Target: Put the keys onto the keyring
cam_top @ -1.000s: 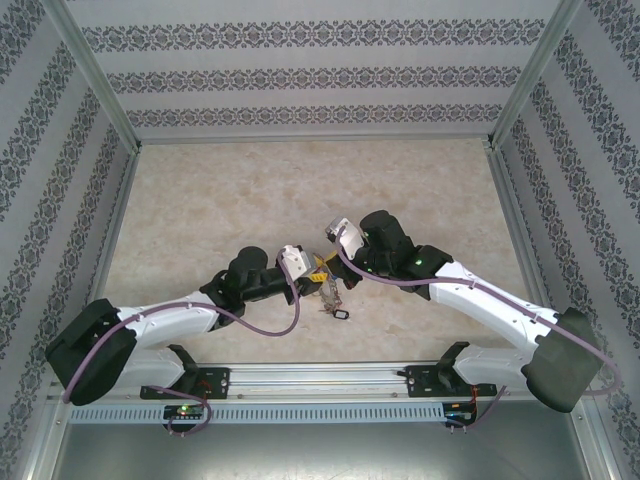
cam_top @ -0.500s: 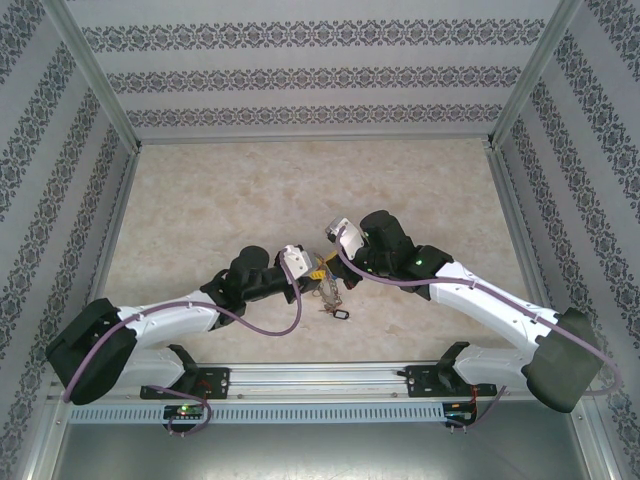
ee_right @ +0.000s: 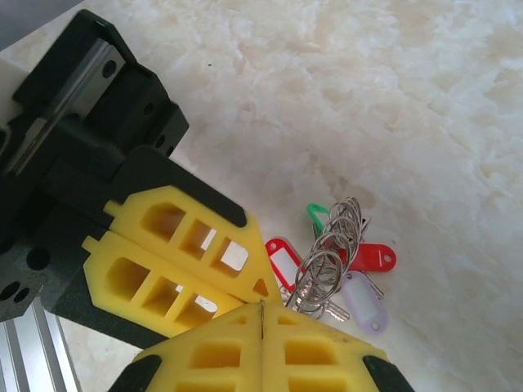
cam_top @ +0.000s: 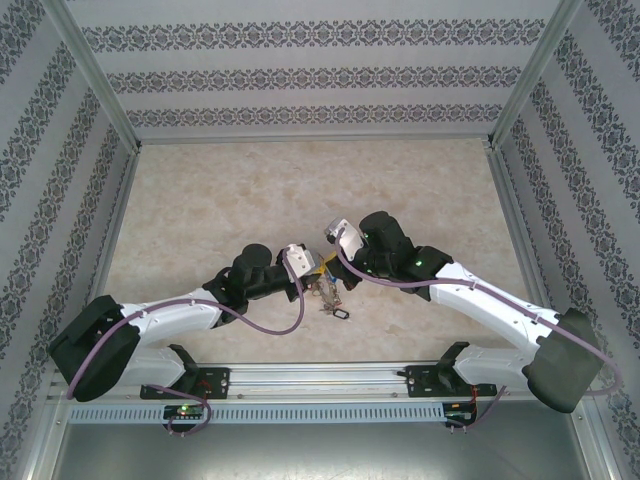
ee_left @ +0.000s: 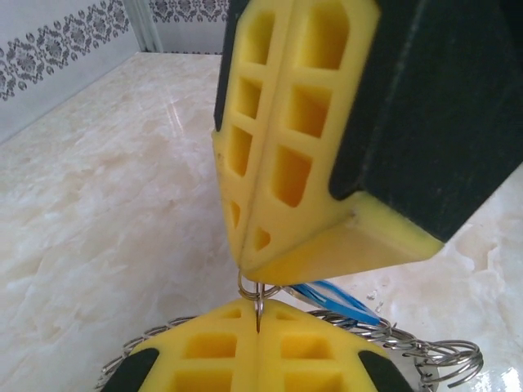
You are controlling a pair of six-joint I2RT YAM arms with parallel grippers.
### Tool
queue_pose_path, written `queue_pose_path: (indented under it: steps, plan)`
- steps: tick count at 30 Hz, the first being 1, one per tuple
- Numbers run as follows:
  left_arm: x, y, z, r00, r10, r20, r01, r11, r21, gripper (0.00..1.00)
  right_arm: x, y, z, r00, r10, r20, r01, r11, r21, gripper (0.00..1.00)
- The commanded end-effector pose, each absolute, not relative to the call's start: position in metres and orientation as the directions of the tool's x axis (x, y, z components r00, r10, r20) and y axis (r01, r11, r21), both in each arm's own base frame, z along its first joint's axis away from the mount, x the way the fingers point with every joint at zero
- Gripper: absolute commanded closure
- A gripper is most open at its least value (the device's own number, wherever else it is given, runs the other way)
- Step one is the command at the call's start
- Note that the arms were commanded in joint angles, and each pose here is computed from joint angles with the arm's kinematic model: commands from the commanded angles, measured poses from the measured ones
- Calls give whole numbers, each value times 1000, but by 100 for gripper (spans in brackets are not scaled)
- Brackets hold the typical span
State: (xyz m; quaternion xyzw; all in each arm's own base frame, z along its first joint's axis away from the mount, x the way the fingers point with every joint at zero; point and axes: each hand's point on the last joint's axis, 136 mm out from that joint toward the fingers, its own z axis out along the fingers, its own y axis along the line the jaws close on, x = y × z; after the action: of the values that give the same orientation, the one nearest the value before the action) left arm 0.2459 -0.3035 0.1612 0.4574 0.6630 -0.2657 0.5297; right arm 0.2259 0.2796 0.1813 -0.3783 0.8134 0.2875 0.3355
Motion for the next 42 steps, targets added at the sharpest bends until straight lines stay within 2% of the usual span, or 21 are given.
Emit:
queue_pose_path:
  steps: [1,8,35,42]
  plan:
    - [246,-308,169,0,329,-944,887,437,152,100,228,280,200,-445,-405,-799,-817,549,176,100]
    - [248,-305,174,5,298,-954,874,462,149,100,239,261,178,-514,-392,-763,-753,632,182,100]
    - [254,-302,173,-40,270,-962,853,510,108,100,237,255,168,-513,-397,-762,-747,644,168,100]
    - [253,-301,171,-43,272,-961,851,513,107,93,232,260,179,-484,-384,-786,-772,610,178,100]
